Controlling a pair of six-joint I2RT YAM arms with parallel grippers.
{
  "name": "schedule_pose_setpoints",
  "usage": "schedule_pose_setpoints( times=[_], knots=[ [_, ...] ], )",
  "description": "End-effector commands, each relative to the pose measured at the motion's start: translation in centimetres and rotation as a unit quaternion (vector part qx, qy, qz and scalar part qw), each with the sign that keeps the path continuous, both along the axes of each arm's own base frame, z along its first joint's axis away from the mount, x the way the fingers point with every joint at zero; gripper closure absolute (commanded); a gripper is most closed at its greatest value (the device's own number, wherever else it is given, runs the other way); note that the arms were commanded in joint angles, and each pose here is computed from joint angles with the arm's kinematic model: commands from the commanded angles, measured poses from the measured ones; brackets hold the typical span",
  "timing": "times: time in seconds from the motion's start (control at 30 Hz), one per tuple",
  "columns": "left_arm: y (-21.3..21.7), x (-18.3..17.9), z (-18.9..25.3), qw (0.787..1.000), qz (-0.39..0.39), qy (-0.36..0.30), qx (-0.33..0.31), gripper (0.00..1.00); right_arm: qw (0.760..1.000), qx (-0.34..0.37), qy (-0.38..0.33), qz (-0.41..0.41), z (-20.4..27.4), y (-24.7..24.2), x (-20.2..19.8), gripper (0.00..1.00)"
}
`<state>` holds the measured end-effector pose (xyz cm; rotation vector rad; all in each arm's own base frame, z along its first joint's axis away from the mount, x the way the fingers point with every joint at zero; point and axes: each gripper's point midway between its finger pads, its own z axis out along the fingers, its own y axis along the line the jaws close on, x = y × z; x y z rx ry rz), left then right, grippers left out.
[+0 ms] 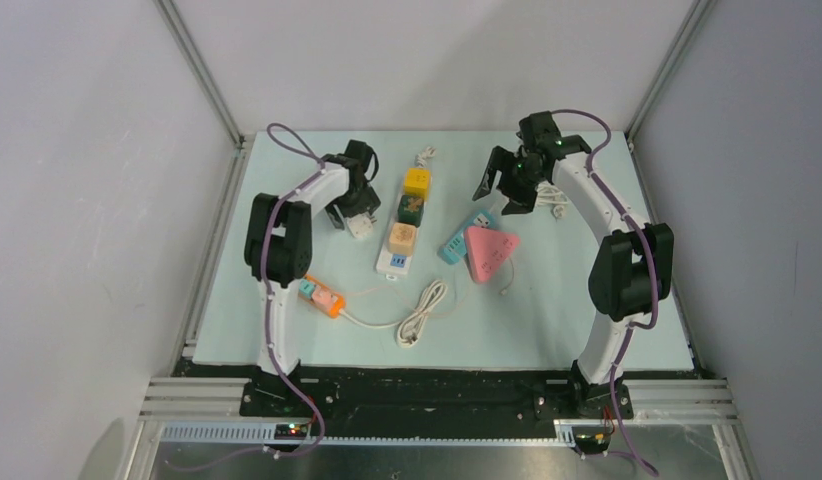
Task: Insert the plug
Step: Pick up the plug from the center of the board.
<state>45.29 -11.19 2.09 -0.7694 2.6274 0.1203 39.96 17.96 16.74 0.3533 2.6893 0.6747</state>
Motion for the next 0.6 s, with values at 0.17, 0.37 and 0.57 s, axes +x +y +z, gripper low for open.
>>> schedule_pose_setpoints(
  times=[0.17,0.37,0.57],
  knots=[
    [0.2,0.5,-0.3,1.0,0.012,0.006,0.006,0.3,1.0,0.001,-0.026,0.001,1.6,-0.4,0.1,0.19],
    [0.4,0.5,0.6,1.0,0.014,-0.003,0.01,0.44,0.999,0.005,-0.033,0.001,1.9,-0.3,0.3,0.19],
    [0.4,1.9,4.3,0.997,-0.032,-0.047,0.043,0.46,0.999,0.017,-0.039,0.013,2.3,0.7,0.2,0.19]
  ],
)
